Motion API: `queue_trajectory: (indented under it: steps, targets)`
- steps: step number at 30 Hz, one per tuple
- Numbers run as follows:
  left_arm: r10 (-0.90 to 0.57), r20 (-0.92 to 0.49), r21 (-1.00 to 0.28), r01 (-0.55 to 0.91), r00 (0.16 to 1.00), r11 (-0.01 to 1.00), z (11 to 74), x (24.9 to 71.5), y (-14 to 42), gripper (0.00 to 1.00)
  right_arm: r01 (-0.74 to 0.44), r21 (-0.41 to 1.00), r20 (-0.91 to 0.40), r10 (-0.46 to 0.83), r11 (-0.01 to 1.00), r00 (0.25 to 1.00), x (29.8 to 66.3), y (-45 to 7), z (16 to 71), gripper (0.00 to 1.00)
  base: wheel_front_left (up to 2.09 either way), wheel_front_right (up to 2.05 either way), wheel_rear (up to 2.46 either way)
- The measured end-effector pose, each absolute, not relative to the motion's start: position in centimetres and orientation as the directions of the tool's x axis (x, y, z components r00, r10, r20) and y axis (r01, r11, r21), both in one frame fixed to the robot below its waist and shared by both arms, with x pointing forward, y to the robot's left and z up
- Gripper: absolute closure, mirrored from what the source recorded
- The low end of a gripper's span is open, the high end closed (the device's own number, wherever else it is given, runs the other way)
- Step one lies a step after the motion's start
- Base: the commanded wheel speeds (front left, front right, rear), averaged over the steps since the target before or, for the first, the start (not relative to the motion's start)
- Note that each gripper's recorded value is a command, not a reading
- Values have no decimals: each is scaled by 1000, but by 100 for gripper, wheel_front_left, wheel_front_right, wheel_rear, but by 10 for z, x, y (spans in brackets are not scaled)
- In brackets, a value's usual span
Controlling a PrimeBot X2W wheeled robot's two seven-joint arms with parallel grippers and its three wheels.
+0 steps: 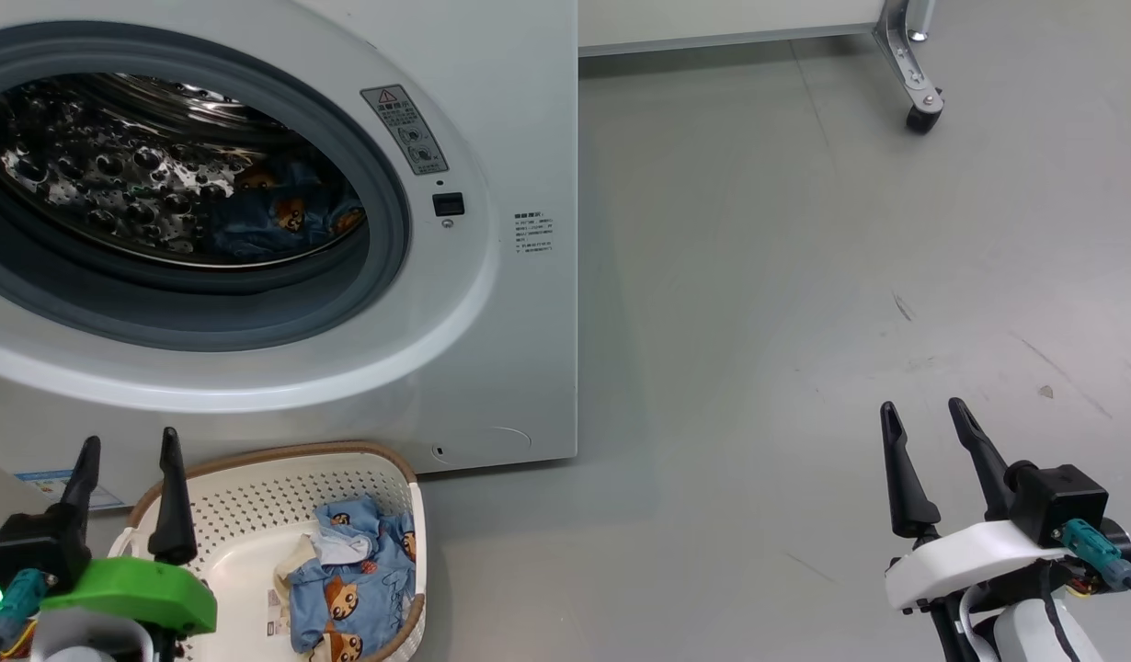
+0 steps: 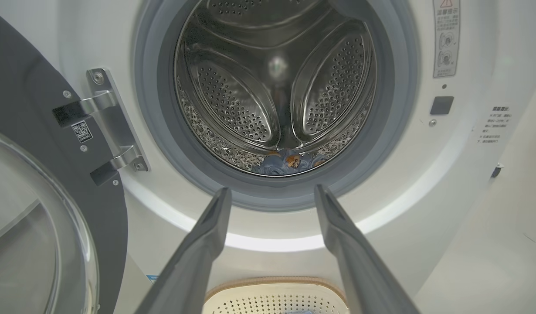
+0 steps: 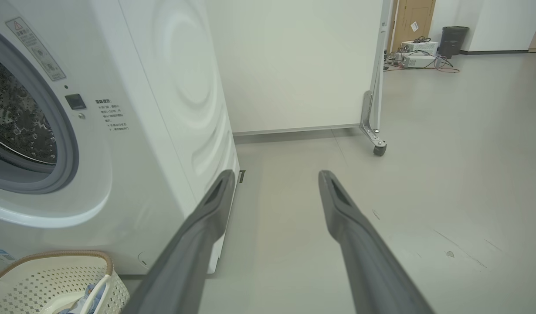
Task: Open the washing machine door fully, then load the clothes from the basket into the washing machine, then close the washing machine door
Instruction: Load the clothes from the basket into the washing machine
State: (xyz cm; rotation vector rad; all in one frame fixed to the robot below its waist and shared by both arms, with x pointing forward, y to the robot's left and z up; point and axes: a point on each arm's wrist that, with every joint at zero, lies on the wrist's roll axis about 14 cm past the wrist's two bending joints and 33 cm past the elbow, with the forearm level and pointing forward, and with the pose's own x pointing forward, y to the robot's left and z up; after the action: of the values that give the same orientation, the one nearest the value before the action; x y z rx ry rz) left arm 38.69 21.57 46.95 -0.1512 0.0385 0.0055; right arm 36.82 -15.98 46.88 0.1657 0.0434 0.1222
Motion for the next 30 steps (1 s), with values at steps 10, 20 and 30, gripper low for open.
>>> queue_trajectory:
  steps: [10,20,30]
  targets:
    - [7,-76,-123,-16,997,992,458,356,217,0,-140,169,-16,145,976,989,367,-153,474,0,0,0,0]
    - [13,-67,-132,-21,998,991,460,351,213,0,-144,171,-21,150,975,988,366,-151,472,0,0,0,0]
    - [16,-71,-138,-26,997,990,458,349,211,0,-144,173,-27,151,974,988,367,-151,470,0,0,0,0]
